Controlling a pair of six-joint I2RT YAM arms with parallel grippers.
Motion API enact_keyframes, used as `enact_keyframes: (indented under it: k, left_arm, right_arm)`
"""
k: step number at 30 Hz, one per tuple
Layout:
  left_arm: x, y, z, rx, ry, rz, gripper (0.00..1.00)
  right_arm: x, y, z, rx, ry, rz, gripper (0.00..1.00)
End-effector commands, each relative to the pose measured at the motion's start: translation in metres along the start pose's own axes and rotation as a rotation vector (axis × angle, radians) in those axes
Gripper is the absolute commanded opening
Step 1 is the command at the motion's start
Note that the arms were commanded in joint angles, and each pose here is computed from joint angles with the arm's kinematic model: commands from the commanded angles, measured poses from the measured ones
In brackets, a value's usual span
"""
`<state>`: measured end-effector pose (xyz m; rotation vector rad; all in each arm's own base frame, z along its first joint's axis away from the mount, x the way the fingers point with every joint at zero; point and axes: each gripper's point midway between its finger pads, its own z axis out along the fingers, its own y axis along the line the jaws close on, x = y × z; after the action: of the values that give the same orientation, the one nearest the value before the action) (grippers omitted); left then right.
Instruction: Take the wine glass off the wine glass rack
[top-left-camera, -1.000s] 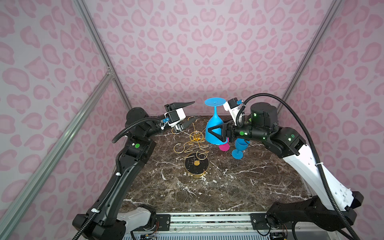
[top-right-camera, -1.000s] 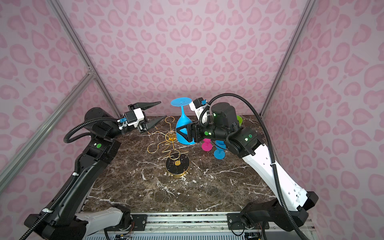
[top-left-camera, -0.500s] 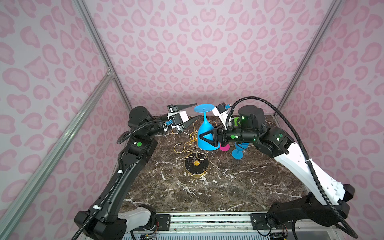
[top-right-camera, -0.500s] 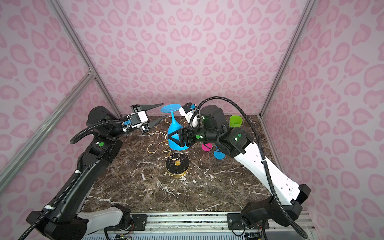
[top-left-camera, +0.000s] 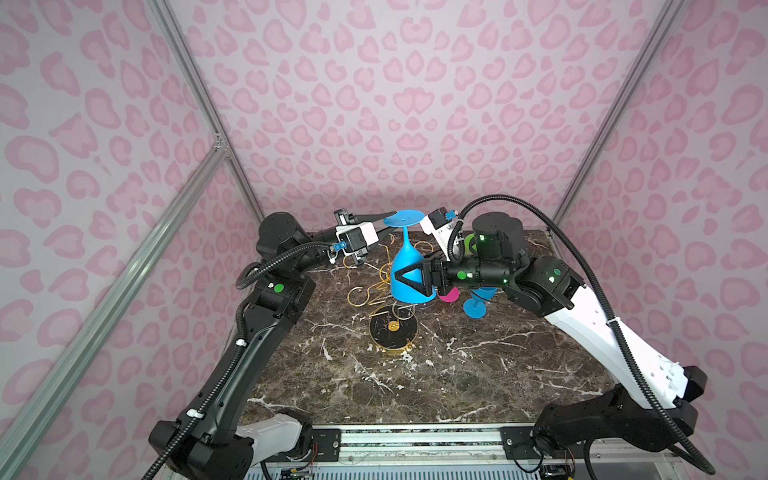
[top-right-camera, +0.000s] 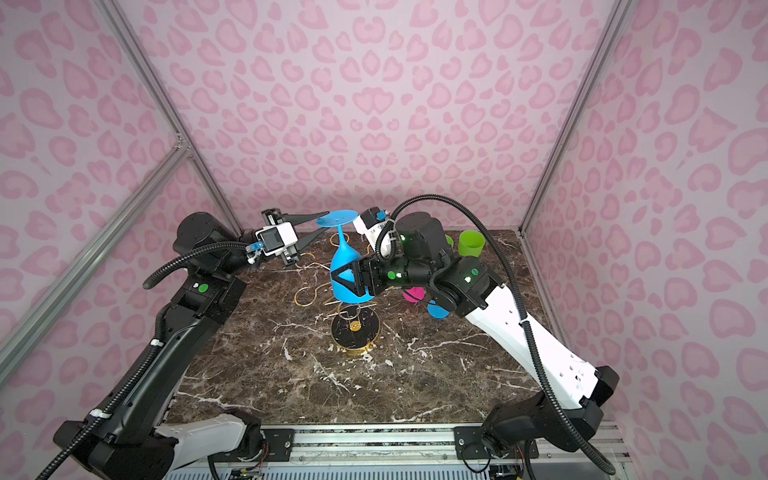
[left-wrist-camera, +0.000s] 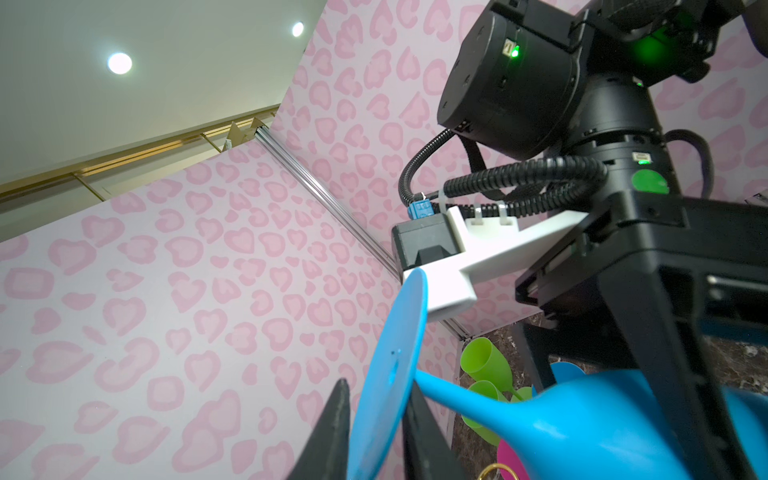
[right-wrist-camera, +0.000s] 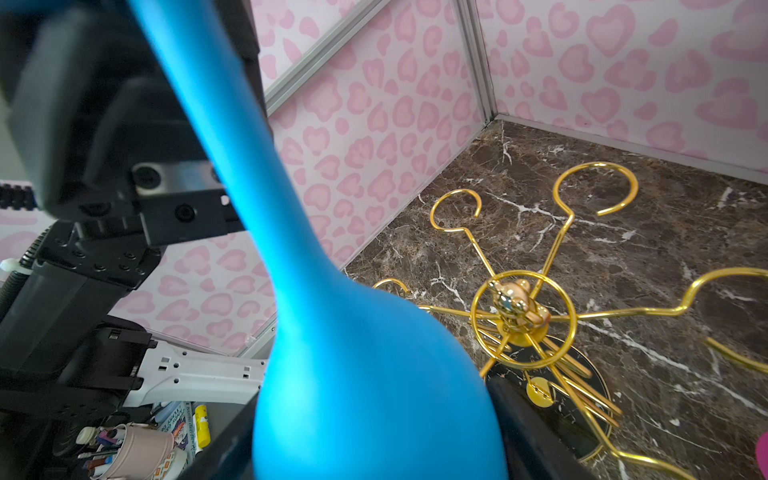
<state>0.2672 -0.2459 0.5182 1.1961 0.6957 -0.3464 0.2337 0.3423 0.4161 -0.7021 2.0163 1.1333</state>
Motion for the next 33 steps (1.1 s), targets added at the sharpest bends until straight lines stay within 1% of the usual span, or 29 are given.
enact_keyframes:
  k: [1,4,7,10,12,14,17,19,21,24,28,32,33]
  left_arm:
    - [-0.008,0.003,-0.002,-0.009,-0.015,0.029,0.21]
    - [-0.009,0.002,-0.002,-0.009,-0.016,0.029,0.15]
    - [-0.010,0.006,-0.003,-0.028,-0.008,0.031,0.03]
    - [-0.011,0.010,-0.005,-0.054,0.000,0.031,0.03]
    - [-0.011,0.013,-0.006,-0.073,0.008,0.026,0.03]
    - [-0.010,0.017,-0.007,-0.095,0.018,0.007,0.03]
    - [-0.008,0.019,-0.007,-0.111,0.029,-0.021,0.03]
    - [-0.005,0.021,-0.008,-0.125,0.035,-0.045,0.03]
    - [-0.004,0.026,-0.009,-0.158,0.045,-0.079,0.03]
    - [-0.002,0.037,-0.014,-0.232,0.060,-0.151,0.03]
    - [-0.001,0.045,-0.021,-0.301,0.072,-0.224,0.03]
    - [0.000,0.057,-0.030,-0.384,0.085,-0.320,0.03]
    - [0.001,0.058,-0.032,-0.397,0.086,-0.344,0.03]
  right_arm:
    - [-0.003,0.004,0.002,-0.022,-0.010,-0.009,0.40]
    - [-0.003,0.006,0.002,-0.027,-0.012,-0.007,0.40]
    - [-0.004,0.006,0.001,-0.028,-0.015,-0.005,0.42]
    - [-0.007,0.007,-0.002,-0.022,-0.028,-0.003,0.52]
    - [-0.010,0.008,-0.006,-0.016,-0.047,-0.003,0.60]
    - [-0.014,0.011,-0.009,-0.023,-0.070,-0.005,0.67]
    - [-0.019,0.015,-0.016,-0.035,-0.105,-0.004,0.81]
    - [-0.022,0.018,-0.021,-0.046,-0.132,-0.011,0.87]
    - [-0.026,0.020,-0.028,-0.045,-0.169,-0.021,0.91]
    - [-0.030,0.017,-0.041,-0.010,-0.227,-0.040,0.95]
    - [-0.033,0.018,-0.061,0.000,-0.308,-0.072,0.97]
    - [-0.031,0.020,-0.088,0.040,-0.366,-0.141,0.98]
    - [-0.025,0.015,-0.090,0.053,-0.371,-0.147,0.98]
